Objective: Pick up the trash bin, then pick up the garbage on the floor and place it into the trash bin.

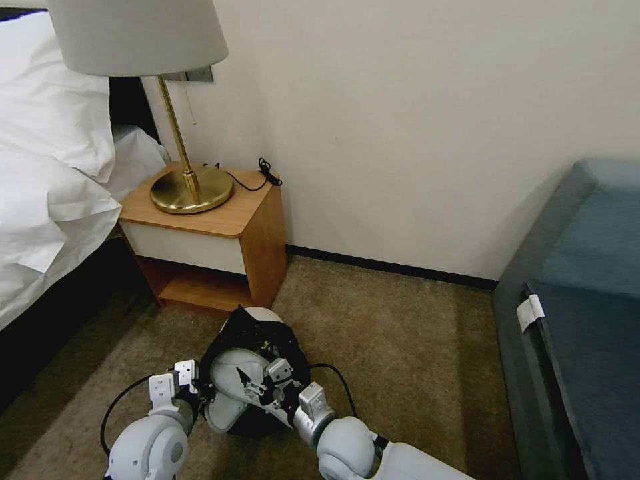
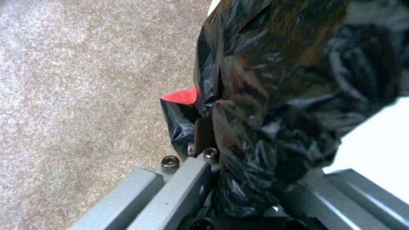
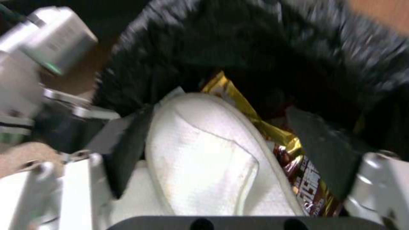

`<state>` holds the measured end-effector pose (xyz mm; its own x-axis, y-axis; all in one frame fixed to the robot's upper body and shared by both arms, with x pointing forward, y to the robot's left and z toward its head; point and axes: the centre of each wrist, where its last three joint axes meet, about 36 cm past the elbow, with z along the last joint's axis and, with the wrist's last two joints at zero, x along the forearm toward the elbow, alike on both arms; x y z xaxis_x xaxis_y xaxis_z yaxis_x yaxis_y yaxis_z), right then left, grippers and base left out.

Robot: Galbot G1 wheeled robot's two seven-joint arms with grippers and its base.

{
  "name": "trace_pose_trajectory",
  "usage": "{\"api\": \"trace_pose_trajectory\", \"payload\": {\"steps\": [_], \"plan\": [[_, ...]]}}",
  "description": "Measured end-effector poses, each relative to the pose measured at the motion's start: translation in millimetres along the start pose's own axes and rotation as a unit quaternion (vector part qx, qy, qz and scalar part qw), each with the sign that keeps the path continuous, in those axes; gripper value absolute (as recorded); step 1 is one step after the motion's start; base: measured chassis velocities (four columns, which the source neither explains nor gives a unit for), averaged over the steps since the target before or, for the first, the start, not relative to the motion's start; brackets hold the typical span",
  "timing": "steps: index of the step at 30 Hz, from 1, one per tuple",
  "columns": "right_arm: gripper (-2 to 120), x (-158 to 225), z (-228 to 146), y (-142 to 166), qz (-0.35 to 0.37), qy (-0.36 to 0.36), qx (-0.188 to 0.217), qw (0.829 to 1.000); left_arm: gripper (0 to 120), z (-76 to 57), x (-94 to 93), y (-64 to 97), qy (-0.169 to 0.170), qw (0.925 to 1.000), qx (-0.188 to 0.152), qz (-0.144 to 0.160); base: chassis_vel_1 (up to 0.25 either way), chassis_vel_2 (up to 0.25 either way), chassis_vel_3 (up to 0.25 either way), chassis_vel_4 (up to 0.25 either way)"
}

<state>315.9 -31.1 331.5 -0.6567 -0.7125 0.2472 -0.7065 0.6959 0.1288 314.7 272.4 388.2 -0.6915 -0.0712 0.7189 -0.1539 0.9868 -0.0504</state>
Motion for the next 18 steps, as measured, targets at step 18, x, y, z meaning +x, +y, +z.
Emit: {"api": "trace_pose_trajectory", "payload": {"steps": [18], "plan": [[100, 60.4, -42.5, -32.0, 0.001, -0.034, 0.034, 0.999, 0, 1.4, -0.7, 3.5, 0.002, 1.0000, 0.001, -0.005, 0.000, 0.000, 0.000, 0.000]]}}
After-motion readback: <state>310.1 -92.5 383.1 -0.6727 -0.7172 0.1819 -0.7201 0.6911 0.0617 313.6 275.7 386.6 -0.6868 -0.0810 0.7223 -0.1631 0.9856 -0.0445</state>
